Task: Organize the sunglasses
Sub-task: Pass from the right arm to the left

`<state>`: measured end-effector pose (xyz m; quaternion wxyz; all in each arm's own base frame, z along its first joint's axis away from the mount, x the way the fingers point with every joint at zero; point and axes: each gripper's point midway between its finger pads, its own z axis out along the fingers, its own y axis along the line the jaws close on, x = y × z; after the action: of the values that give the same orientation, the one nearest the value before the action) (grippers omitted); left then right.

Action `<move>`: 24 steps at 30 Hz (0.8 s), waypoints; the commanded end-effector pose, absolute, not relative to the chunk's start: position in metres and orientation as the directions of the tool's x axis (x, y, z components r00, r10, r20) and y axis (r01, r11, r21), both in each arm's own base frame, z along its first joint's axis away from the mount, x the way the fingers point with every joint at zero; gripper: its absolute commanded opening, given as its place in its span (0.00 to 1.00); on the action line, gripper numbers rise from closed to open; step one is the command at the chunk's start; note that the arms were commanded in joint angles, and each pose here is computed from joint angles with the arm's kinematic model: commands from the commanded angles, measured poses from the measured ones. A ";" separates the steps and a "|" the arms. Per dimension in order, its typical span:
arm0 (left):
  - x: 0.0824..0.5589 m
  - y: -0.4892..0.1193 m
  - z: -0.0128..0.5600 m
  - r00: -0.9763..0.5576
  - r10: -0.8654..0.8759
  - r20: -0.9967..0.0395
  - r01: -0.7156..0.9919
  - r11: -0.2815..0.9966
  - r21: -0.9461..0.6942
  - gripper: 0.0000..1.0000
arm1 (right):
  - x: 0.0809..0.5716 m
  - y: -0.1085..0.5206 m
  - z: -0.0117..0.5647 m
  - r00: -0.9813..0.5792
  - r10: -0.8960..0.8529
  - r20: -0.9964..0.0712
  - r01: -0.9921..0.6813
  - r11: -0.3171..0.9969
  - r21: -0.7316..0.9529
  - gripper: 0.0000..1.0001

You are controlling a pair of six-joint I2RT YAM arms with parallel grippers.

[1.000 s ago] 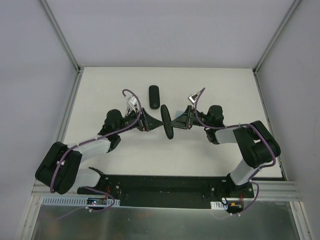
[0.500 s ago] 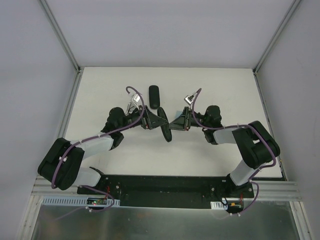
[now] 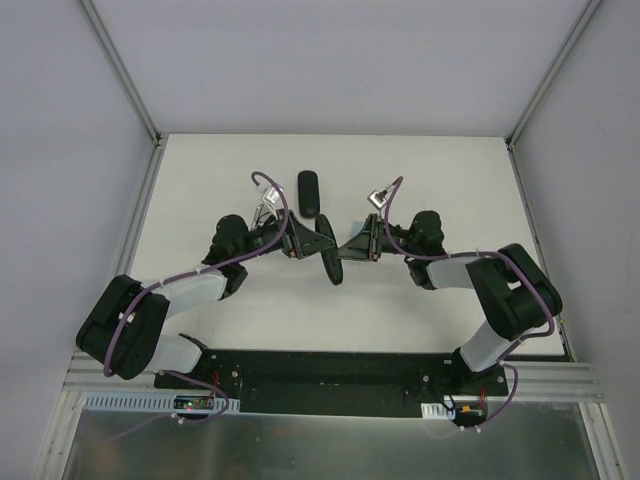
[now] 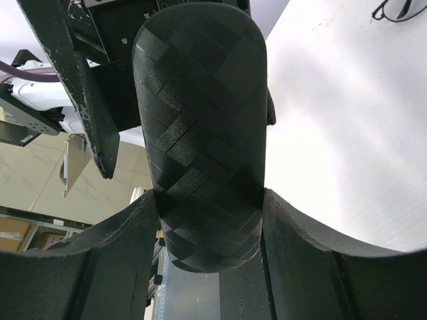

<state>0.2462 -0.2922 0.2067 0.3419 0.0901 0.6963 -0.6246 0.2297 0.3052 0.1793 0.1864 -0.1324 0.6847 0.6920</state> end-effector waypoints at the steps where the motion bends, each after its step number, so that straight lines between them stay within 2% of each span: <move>1: 0.228 -0.298 0.245 -0.700 -0.290 -0.653 0.667 0.060 -0.742 0.92 | 0.221 0.302 0.242 -0.695 0.161 -0.701 -0.719 -0.127 0.684 0.46; 11: 0.220 -0.297 0.251 -0.694 -0.274 -0.666 0.686 0.032 -0.727 0.85 | 0.218 0.300 0.246 -0.679 0.173 -0.714 -0.734 -0.125 0.668 0.46; 24: 0.211 -0.295 0.257 -0.686 -0.259 -0.680 0.702 0.009 -0.712 0.83 | 0.215 0.297 0.249 -0.664 0.176 -0.727 -0.747 -0.128 0.652 0.45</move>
<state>0.2329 -0.2948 0.2273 0.3395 0.1237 0.6624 -0.6562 0.2218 0.3023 0.2020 0.2137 -0.1654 0.6613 0.6998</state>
